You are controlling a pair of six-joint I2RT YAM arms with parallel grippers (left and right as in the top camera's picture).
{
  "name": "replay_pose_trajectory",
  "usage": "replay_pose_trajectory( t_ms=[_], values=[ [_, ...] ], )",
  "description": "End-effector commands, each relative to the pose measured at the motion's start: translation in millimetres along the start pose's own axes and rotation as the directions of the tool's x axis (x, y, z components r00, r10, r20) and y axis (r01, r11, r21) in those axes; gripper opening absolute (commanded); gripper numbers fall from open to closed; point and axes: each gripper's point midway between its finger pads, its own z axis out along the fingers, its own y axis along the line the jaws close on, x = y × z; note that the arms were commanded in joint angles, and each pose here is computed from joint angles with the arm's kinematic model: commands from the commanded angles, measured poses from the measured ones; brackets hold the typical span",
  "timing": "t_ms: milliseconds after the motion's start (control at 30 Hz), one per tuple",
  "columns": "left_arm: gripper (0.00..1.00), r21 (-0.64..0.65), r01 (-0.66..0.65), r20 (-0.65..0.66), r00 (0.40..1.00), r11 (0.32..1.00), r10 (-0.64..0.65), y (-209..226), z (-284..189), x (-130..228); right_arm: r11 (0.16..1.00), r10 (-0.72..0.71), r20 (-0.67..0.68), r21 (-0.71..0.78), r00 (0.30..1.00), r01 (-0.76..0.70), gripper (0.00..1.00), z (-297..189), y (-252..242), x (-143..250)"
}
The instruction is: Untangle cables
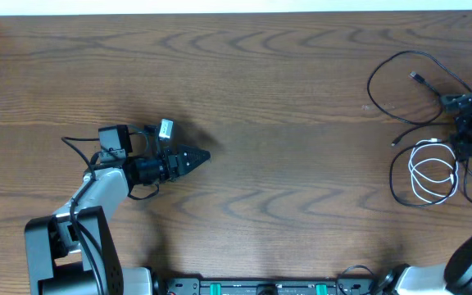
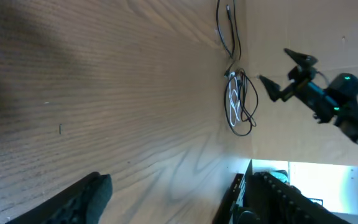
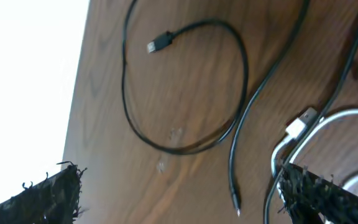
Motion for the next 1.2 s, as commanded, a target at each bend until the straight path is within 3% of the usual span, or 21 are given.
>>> replay_pose_trajectory(
  t_ms=[0, 167, 1167],
  values=[
    [0.95, -0.009, -0.022, 0.008, 1.000, 1.000, 0.022, -1, -2, -1, 0.995, -0.091, 0.015, 0.040, 0.996, 0.090, 0.99, -10, 8, 6],
    [0.98, -0.009, -0.022, 0.008, 1.000, 1.000, 0.022, -1, -2, -1, 0.994, -0.055, -0.062, 0.093, 0.997, 0.060, 0.99, -10, -4, 27],
    [1.00, -0.009, -0.022, 0.008, 1.000, 1.000, 0.022, -1, -2, -1, 0.994, -0.052, -0.067, 0.097, 0.996, 0.058, 0.99, -8, -6, 28]
  ],
)
